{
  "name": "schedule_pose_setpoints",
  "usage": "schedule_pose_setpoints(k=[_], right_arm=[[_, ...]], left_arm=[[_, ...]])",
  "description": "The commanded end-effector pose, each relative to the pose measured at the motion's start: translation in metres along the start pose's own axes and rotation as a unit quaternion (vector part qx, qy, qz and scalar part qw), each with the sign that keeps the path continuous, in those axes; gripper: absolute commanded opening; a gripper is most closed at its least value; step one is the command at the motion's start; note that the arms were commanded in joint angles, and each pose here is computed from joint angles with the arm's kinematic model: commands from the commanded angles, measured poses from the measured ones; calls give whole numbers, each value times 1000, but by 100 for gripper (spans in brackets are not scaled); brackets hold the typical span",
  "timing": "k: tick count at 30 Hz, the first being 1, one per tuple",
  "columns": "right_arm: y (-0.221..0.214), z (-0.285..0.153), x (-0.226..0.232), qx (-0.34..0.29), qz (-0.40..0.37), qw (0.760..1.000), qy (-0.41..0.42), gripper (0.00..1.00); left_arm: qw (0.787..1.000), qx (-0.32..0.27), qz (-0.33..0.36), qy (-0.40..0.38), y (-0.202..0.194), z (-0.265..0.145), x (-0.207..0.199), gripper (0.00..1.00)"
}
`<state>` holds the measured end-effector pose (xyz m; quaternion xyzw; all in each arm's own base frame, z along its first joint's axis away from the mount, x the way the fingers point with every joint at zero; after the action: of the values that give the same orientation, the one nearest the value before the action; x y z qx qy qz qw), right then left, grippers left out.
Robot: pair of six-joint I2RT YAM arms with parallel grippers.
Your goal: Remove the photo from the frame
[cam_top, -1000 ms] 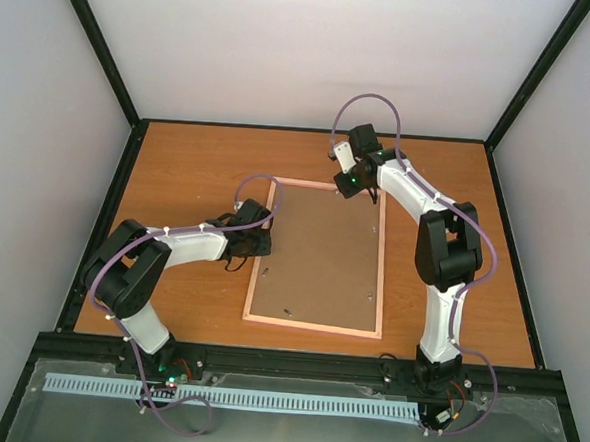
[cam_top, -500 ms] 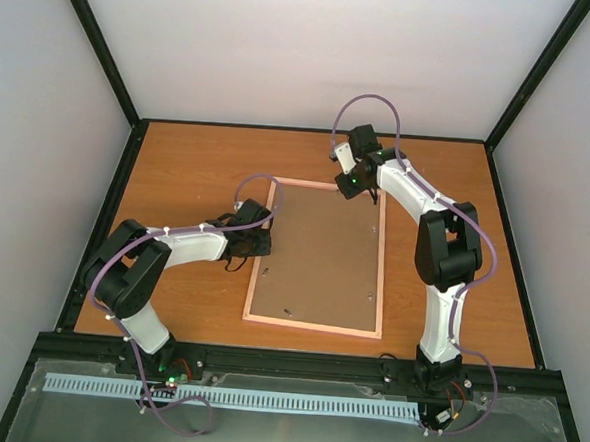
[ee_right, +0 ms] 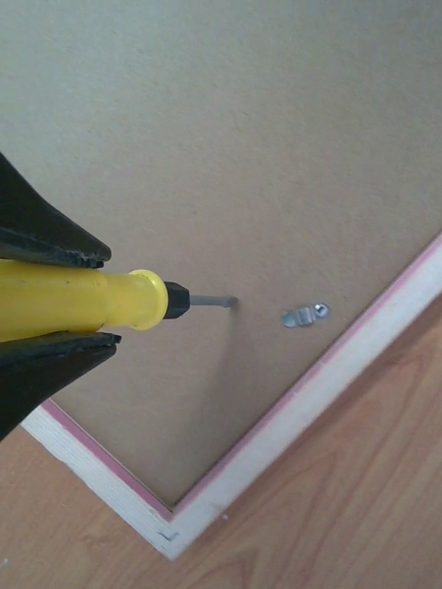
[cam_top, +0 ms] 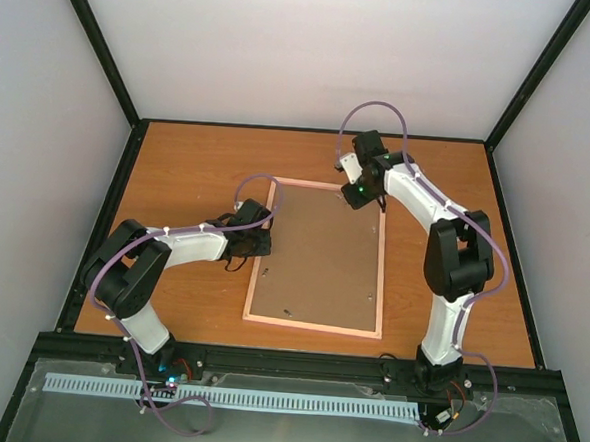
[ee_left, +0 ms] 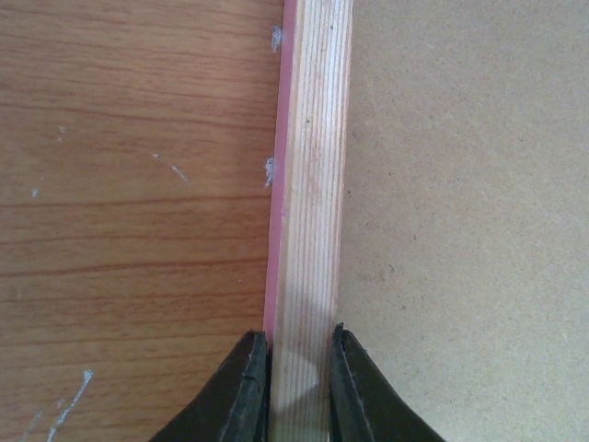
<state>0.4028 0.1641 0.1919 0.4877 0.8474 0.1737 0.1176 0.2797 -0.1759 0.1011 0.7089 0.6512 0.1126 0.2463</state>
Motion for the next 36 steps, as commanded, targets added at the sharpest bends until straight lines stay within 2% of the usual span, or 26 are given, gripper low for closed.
schedule_pose_setpoints(k=[1, 6, 11, 13, 18, 24, 28, 29, 30, 31, 34, 36], right_arm=[[-9, -23, 3, 0, -1, 1000, 7, 3], [-13, -65, 2, -44, 5, 999, -6, 3], [-36, -114, 15, -105, -4, 994, 40, 3], [-49, -123, 22, -117, -18, 991, 64, 3], [-85, -138, 47, -146, -64, 969, 188, 3], [-117, -133, 61, -190, -87, 947, 245, 3], [-130, -125, 71, -179, -108, 929, 306, 3], [-132, -123, 74, -174, -113, 923, 323, 3], [-135, -121, 76, -169, -118, 918, 338, 3], [-137, -119, 78, -163, -122, 912, 355, 3], [-140, -116, 83, -148, -131, 897, 396, 4], [-141, -114, 84, -141, -131, 893, 407, 4]], left_arm=[[999, 25, -19, 16, -12, 11, 7, 1], [999, 21, -19, 16, -9, 9, 6, 1], [1000, -3, -7, 2, 2, -3, 1, 4], [1000, -18, 4, -8, 8, -11, -1, 14], [993, -72, 73, -54, 41, -50, -18, 45], [977, -160, 122, -72, 77, -116, -29, 55], [958, -207, 168, -109, 84, -153, -34, 56], [950, -213, 187, -127, 82, -160, -36, 51], [937, -223, 215, -163, 79, -170, -41, 39], [916, -223, 258, -212, 71, -175, -48, 35], [870, -231, 337, -275, 43, -189, -72, 36], [857, -226, 365, -285, 30, -193, -84, 41]])
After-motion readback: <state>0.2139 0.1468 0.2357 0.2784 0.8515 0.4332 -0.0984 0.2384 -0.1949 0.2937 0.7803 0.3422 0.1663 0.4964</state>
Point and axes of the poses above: each gripper's point midway between its finger pads, its own z axis out along the fingers, its own x axis along the line the jaws close on, y = z × x, the point moved 9 cm from there along -z, back along the fingers, and after that the axes turned 9 degrees about z, right-handed, at the moved point
